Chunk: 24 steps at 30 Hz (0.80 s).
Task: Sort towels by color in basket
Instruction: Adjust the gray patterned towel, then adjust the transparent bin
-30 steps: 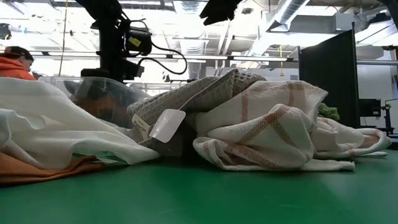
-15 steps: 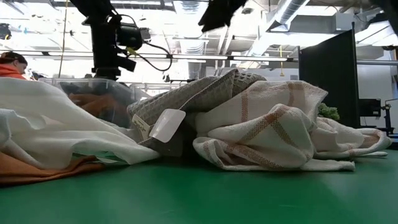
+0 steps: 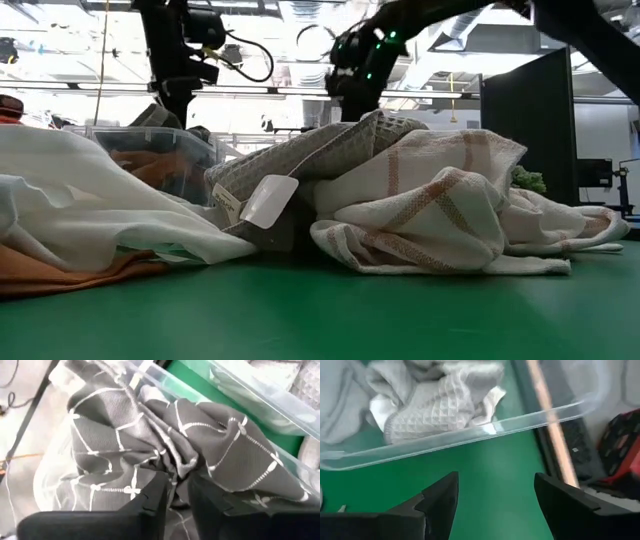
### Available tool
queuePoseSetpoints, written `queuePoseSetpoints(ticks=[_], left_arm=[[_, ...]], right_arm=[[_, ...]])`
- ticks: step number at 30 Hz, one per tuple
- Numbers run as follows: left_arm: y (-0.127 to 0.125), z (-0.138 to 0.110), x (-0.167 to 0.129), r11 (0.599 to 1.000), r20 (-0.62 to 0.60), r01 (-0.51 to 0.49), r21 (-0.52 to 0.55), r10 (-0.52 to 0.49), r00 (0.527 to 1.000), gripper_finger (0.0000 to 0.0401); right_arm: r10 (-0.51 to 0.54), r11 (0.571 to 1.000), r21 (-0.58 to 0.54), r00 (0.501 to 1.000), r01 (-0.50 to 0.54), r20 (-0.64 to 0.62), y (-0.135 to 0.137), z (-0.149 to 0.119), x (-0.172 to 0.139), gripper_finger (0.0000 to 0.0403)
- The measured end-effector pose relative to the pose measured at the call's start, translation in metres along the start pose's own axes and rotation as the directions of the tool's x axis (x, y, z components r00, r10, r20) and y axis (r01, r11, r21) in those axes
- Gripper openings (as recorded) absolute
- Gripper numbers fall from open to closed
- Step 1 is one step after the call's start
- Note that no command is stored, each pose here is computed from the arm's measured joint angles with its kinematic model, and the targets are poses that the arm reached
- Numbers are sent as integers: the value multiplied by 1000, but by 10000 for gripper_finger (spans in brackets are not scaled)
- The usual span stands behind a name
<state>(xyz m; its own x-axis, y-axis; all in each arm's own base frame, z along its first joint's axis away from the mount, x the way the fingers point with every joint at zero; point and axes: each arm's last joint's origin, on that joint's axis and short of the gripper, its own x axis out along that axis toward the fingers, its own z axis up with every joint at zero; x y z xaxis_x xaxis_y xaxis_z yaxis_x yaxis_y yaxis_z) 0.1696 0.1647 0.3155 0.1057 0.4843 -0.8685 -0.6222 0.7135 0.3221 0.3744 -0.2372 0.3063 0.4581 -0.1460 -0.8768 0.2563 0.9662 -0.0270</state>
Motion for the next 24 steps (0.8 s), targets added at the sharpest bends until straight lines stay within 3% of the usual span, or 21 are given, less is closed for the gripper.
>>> queuePoseSetpoints(ticks=[3,7,16,20,24], left_arm=[[2,1,-5,999,1,0,-33,0,1000,98],[5,3,-15,998,1,1,-63,-1,1000,134],[14,7,-46,997,109,22,-68,-14,994,150],[14,1,-43,998,28,-3,-67,5,1000,151],[13,-4,-17,997,-98,-64,-37,60,993,151]], right_arm=[[-10,1000,-15,1000,10,-22,-4,0,24,285],[-111,993,-38,992,109,-67,-9,0,53,285],[-156,972,-159,981,173,116,-9,20,62,285],[-172,971,-150,979,188,113,-9,19,58,285],[-189,979,-77,982,188,-10,-17,7,46,285]])
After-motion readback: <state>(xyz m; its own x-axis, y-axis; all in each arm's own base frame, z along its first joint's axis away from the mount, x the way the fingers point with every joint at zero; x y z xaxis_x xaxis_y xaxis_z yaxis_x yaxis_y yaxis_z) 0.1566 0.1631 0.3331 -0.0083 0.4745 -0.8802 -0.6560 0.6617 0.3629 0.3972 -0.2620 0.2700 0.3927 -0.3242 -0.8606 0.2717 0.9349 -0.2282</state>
